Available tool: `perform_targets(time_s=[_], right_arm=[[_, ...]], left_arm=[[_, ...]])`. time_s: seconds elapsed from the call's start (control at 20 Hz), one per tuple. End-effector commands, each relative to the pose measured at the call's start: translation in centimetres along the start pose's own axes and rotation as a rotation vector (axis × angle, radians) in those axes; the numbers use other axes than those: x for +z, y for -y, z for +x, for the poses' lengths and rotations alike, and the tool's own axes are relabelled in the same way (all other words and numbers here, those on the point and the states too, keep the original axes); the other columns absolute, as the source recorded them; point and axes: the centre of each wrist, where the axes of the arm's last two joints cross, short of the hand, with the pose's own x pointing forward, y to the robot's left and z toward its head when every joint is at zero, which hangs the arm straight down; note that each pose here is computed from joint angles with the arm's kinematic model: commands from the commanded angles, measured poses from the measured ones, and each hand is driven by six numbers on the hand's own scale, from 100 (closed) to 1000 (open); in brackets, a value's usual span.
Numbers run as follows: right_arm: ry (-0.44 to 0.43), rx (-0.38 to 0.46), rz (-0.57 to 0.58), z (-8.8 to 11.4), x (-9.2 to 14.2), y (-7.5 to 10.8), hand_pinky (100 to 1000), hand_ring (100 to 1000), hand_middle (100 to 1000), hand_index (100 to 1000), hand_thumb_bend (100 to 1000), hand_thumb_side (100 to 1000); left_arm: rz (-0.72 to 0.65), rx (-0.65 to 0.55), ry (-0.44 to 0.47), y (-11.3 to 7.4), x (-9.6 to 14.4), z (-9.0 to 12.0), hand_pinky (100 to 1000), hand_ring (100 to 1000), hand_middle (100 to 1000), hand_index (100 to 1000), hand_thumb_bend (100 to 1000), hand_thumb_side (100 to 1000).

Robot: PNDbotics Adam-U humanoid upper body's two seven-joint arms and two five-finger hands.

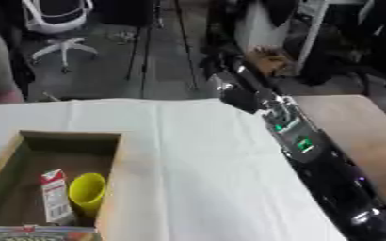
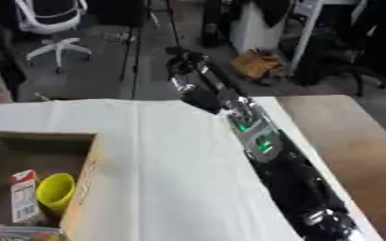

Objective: Pick up objects on the table and place them in the box.

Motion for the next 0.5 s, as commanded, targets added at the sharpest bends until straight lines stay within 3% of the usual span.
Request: perform_targets(time_s=[0.05,0.2,0.5], right_arm=[[-0.040,-0.002,-0.124,0.1,1.5,3.8,709,667,673,935,100,776],[-0.050,-0.028,-0.224,0.3,3.3,5.1,707,667,673,926,100,770],[-0.067,-0.086,-0.313,1.1,5.7,5.9,697,659,668,930,100,774]], left_arm=[[0.012,-0.036,0.023,-1.0,-0.6,0.1,639,906,752,818,430,984],[0.018,-0.043,0.023,-1.2,-0.7,-0.1,638,906,751,815,429,985],[0.023,-0.048,0.017,-1.4,-0.5,-0.3,637,906,751,811,427,987]])
